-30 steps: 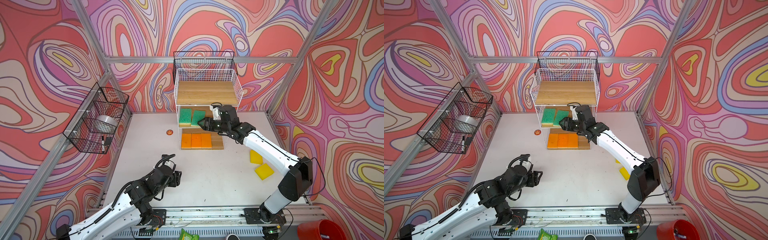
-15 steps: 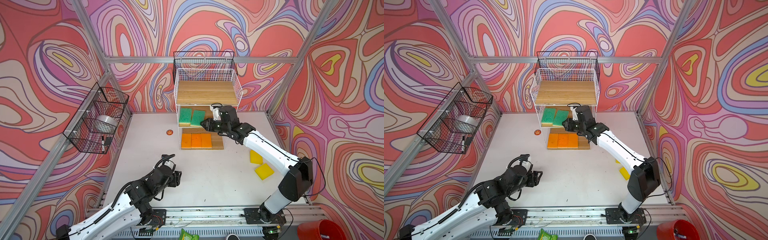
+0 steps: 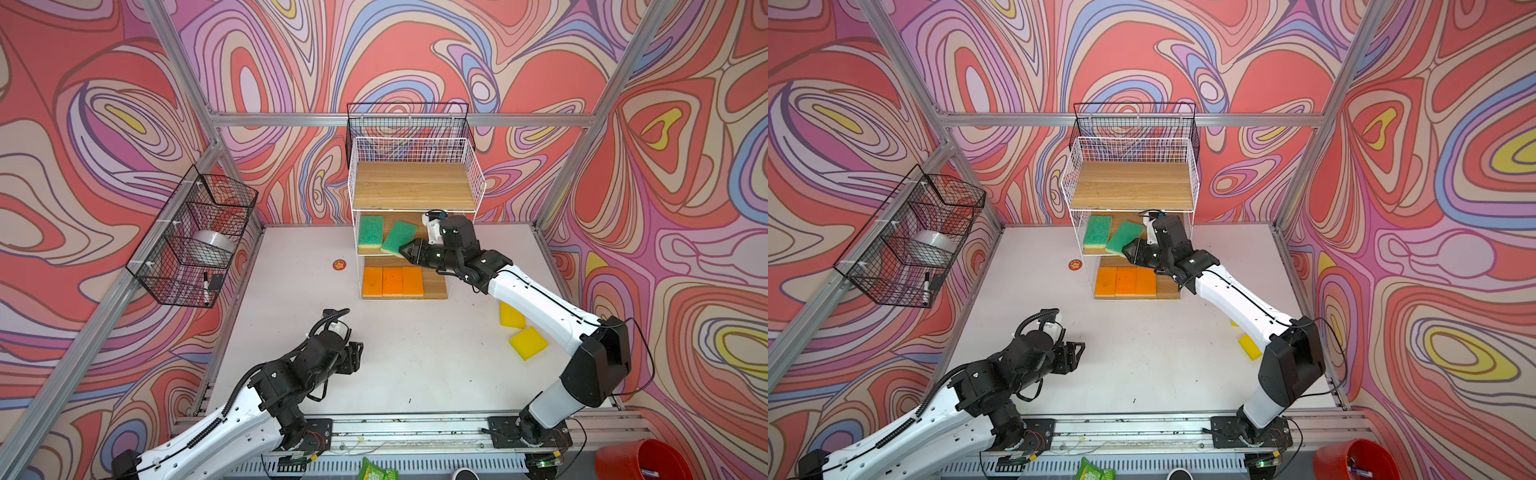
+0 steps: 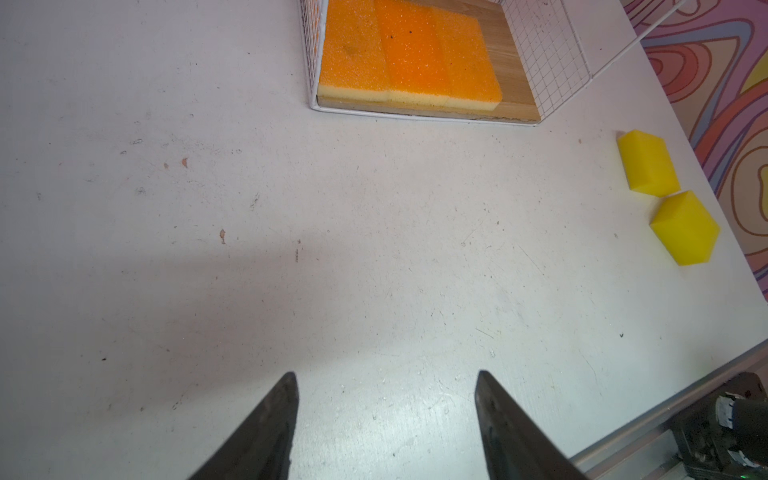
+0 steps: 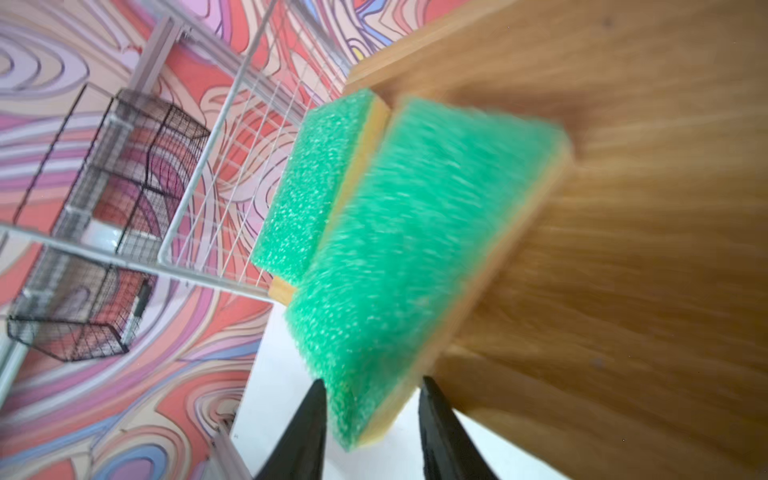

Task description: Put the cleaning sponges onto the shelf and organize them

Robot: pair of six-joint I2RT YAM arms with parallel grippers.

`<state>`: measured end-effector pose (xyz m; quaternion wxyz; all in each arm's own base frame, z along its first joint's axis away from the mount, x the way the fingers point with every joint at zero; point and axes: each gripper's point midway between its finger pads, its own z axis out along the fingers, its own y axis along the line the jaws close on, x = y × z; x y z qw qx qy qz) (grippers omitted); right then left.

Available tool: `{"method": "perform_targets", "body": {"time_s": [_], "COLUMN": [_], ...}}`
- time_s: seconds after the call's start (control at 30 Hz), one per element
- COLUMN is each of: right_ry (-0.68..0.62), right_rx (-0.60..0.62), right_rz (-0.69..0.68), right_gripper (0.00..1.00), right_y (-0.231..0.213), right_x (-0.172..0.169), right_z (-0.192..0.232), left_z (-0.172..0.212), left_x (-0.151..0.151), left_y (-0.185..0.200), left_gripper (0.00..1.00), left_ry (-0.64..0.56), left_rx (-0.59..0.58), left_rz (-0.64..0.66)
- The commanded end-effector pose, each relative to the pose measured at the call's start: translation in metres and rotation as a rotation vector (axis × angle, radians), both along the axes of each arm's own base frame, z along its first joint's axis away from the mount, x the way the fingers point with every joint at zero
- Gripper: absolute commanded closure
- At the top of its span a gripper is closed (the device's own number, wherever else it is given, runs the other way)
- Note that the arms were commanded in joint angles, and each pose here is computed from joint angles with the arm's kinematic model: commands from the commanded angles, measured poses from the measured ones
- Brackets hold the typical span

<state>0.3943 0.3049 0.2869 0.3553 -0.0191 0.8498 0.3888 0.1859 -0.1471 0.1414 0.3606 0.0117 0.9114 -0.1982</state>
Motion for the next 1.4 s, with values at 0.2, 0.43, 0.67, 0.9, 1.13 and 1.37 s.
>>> {"method": "perform_targets", "body": {"time_s": [0.2, 0.43, 0.67, 0.9, 1.13, 1.37], "right_ry": [-0.003, 0.01, -0.011, -0.214, -0.451, -0.649], "right_rx": [0.019, 0.053, 0.058, 0.056, 0.074, 0.088], "right_rz": [-0.037, -0.036, -0.043, 0.048, 0.141, 0.219], "right_gripper": [0.45, 0.43, 0.42, 0.3, 0.22, 0.17], "right_y": [-0.012, -0.015, -0.026, -0.034, -0.036, -0.027], "right_x": [-0.004, -0.014, -0.028, -0.054, -0.076, -0.082], "right_z": [0.005, 0.003, 0.004, 0.009, 0.022, 0.037], "left_z": [-0.003, -0.003, -0.003, -0.002, 0.001, 0.004], "left_x": [0.001, 0.002, 0.002, 0.003, 0.003, 0.002], "left_y": [0.001, -0.001, -0.001, 0.0, -0.001, 0.001], "left_gripper": [0.31, 0.31, 0.31, 0.31, 0.31, 0.31], "left_ry": [0.0, 0.001, 0.001, -0.009, -0.024, -0.034], "left_rx": [0.001, -0.002, 0.003, 0.006, 0.002, -0.007], "left_rz": [0.005, 0.003, -0.001, -0.005, -0.011, -0.007]}}
